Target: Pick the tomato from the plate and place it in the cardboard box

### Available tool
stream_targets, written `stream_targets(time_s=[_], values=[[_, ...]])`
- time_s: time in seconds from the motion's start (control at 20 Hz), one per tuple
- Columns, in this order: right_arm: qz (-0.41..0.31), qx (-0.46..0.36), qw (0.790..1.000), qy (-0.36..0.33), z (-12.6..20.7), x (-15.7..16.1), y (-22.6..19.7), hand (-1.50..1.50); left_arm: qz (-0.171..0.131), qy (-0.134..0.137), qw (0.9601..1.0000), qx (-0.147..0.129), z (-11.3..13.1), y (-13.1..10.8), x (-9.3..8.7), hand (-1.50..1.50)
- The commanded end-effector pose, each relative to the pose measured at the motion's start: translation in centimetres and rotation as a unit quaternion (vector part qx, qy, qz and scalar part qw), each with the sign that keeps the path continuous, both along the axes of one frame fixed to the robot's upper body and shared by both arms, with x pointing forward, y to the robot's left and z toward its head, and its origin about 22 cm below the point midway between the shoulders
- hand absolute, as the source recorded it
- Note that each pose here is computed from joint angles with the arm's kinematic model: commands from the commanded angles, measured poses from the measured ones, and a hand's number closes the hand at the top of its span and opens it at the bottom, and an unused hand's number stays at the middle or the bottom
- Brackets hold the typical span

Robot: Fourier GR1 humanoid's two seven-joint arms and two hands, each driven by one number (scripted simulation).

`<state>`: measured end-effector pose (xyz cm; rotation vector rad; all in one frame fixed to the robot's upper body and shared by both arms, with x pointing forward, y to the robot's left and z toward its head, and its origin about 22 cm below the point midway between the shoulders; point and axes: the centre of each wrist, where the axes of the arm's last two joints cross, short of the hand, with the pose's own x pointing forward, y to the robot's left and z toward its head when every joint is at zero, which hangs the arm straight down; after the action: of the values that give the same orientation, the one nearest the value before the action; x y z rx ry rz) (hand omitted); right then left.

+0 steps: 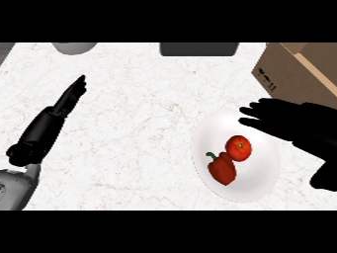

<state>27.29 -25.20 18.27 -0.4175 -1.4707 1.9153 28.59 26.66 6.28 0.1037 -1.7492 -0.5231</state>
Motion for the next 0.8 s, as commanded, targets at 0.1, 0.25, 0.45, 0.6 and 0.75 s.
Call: stream_targets(time_s=[0.1, 0.25, 0.45, 0.6, 0.75], values=[[-0.032, -0.033, 0.999, 0.012, -1.4, -2.5, 2.8, -1.50, -0.014, 0.002, 0.9999, -0.002, -0.2, -0.2, 0.1, 0.00], [-0.032, -0.045, 0.998, 0.026, -1.5, -2.4, 4.0, -1.50, -0.005, -0.003, 1.0000, 0.005, 0.8, 0.7, -0.4, 0.00], [-0.050, -0.063, 0.997, 0.015, -3.6, -3.9, 3.2, -1.50, 0.002, -0.002, 1.0000, 0.002, 0.0, 1.7, -1.5, 0.00], [-0.064, -0.062, 0.996, -0.014, -4.4, -3.4, 4.8, -1.50, 0.000, 0.004, 1.0000, 0.000, 0.1, 0.9, 0.5, 0.00], [-0.059, -0.060, 0.996, -0.016, -6.4, -2.1, 4.4, -1.50, -0.002, 0.003, 1.0000, -0.003, -0.9, 2.0, 0.0, 0.00]])
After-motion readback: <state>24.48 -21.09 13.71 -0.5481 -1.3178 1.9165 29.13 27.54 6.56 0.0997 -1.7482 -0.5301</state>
